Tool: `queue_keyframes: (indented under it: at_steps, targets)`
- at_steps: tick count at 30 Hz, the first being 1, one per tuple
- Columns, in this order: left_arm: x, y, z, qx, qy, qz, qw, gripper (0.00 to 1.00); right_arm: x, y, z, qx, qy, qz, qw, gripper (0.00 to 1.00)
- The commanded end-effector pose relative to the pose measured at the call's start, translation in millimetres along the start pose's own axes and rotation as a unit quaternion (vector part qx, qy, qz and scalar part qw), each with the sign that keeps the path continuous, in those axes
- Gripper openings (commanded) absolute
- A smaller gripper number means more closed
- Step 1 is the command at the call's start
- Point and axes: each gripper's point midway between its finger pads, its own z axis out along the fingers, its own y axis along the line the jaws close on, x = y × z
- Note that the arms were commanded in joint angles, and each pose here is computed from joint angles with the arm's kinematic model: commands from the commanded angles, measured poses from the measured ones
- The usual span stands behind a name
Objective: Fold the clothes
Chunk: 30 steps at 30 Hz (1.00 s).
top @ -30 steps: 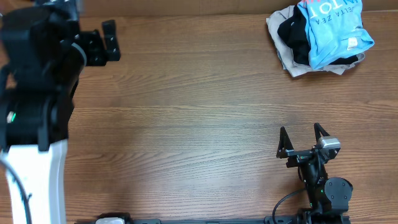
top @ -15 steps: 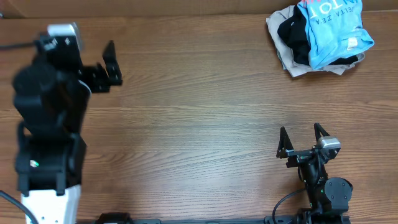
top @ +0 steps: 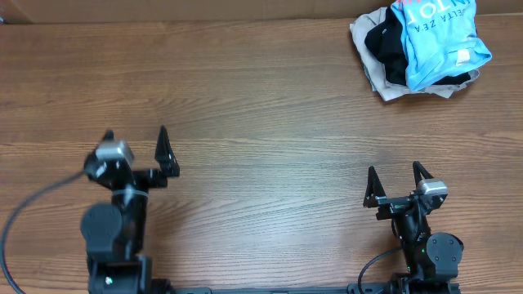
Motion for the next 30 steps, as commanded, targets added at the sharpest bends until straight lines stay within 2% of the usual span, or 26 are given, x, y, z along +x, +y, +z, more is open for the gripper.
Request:
queue_keyframes:
  at_steps: [1, 14, 21, 24, 30]
  targets:
    - [25.0, 12.9, -14.6, -0.024, -0.008, -0.004, 1.0, 1.0, 0.6, 0.5, 0.0, -0.001, -0.004, -0.001, 1.0, 1.0]
    - [71.9, 26.1, -35.9, -0.028, -0.035, 0.0, 0.999, 1.0, 0.6, 0.5, 0.0, -0.001, -0.004, -0.001, 1.0, 1.0]
    - [91.0, 32.2, -39.2, -0.035, -0.01, -0.002, 0.999, 1.0, 0.6, 0.5, 0.0, -0.001, -0.004, -0.001, 1.0, 1.0]
    - [113.6, 41.7, -42.3, -0.06, 0.034, -0.003, 0.998, 1.0, 0.7, 0.5, 0.0, 0.0, -0.004, -0.001, 1.0, 1.0]
    - [111.9, 41.5, -42.1, -0.058, 0.031, 0.002, 0.998, 1.0, 0.6, 0.5, 0.0, -0.001, -0.004, -0.001, 1.0, 1.0]
